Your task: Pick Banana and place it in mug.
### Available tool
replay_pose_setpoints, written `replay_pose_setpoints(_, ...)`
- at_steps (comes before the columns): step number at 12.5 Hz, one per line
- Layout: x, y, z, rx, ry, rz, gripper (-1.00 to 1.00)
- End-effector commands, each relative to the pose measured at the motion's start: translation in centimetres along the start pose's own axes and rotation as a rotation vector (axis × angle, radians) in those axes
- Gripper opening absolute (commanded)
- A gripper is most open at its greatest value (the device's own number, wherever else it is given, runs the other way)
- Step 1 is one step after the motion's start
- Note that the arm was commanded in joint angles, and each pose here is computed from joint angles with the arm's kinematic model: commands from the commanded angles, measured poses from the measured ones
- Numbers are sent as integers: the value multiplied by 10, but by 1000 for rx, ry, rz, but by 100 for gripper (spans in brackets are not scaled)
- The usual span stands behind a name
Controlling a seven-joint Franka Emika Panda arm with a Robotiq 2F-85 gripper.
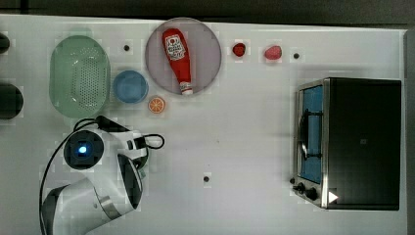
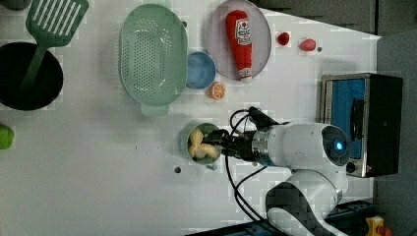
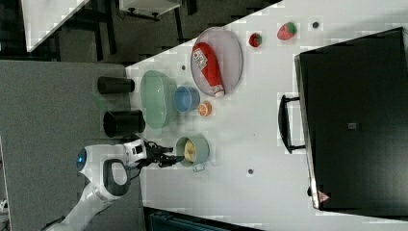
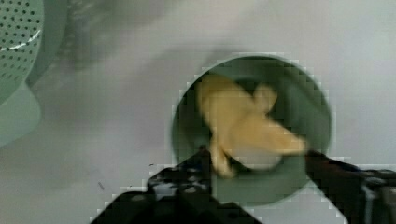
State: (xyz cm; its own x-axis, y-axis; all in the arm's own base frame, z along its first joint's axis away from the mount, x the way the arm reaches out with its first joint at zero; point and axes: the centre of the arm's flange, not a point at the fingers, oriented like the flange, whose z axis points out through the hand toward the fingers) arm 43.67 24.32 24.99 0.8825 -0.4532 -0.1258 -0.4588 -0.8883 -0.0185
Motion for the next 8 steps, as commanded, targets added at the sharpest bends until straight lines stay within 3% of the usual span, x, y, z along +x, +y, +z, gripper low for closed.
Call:
replay_pose_setpoints(1,3,-7,-34,39,51,34,100)
replay_pose_setpoints(5,18,0,-113,102,159,73,100)
replay_pose_setpoints(8,43,46,-196,17,122,180,100)
